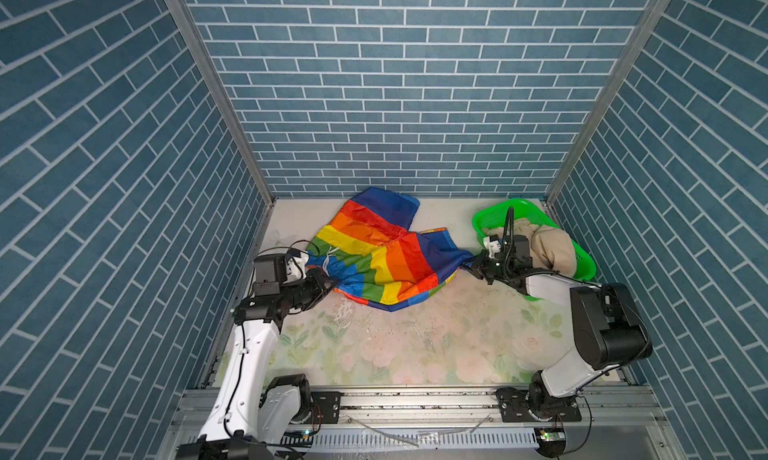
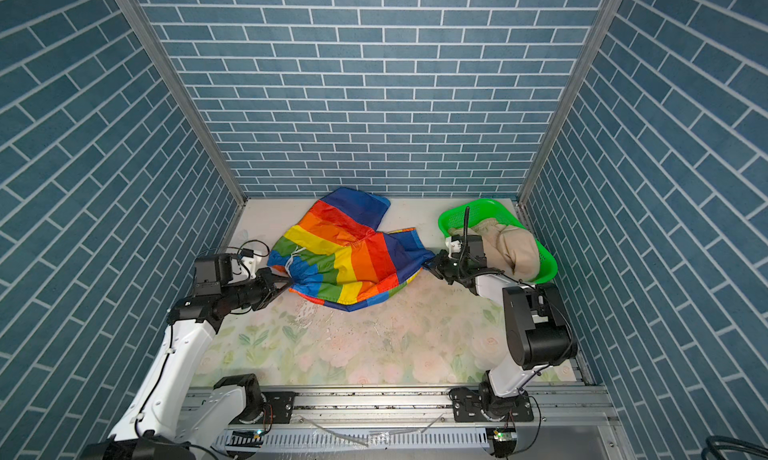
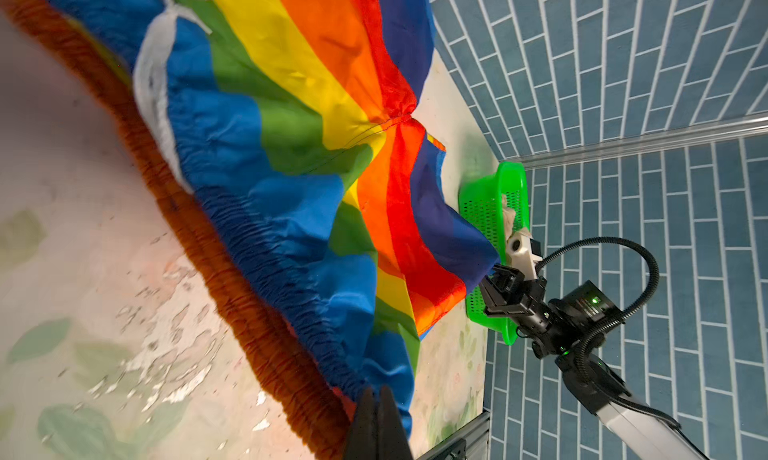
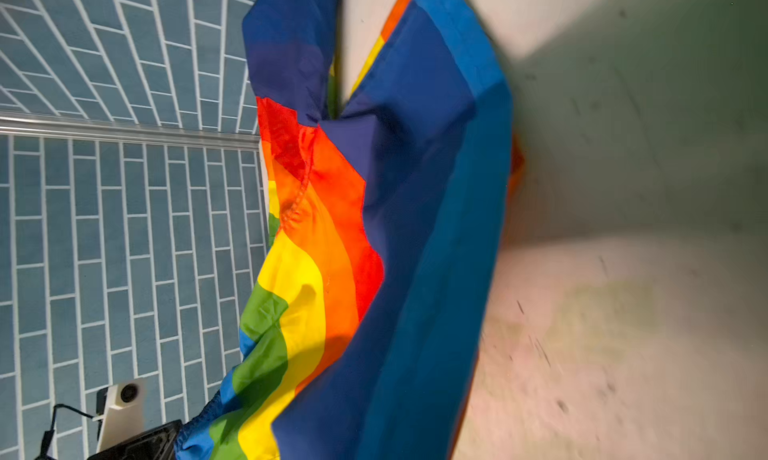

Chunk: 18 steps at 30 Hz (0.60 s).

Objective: Fold and stack the shorts

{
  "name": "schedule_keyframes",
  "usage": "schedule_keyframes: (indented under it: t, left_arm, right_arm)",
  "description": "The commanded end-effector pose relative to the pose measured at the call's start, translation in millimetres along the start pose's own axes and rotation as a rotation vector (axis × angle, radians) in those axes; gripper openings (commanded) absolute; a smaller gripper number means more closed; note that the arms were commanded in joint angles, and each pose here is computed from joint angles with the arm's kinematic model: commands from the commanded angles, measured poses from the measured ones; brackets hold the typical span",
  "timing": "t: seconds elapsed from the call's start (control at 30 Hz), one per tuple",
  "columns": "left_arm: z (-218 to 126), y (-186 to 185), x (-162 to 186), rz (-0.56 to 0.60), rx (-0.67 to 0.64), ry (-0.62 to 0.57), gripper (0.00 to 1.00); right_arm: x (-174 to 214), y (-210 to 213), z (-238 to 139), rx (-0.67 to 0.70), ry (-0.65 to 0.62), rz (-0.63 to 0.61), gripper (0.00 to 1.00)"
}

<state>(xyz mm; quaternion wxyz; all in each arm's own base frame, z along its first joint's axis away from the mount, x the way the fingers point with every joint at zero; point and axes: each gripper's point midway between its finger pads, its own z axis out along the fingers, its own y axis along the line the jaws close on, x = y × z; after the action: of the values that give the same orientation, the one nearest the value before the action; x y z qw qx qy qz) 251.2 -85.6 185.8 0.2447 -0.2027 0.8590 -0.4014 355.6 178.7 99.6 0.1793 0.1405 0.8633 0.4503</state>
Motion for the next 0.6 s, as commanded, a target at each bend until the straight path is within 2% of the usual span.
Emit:
schedule_keyframes:
  t: [0.0,0.17,0.27,0.47,0.57]
  left_arm:
    - [2.6,32.5,42.0,-0.097,-0.043,0.094,0.00]
    - [5.5,74.9,84.3,-0.195,-0.130,0.144,0.00]
    - [5.9,86.5,93.6,-0.234,-0.172,0.161,0.00]
    - [4.4,104.1,92.8,-0.266,-0.287,0.173,0.00]
    - [2.5,110.3,96.1,-0.288,-0.334,0.190,0.00]
  right_arm:
    - [26.1,-21.3,-29.3,0.149,0.054,-0.009,0.00]
    - [56.3,-62.8,-82.9,0.431,0.131,0.033,0.00]
    - [70.9,-77.8,-111.7,0.561,0.140,0.023,0.00]
    - [111.4,-109.2,-111.4,0.581,0.178,0.114,0.00]
    - [124.6,-121.3,-110.8,0.599,0.209,0.140,0.39]
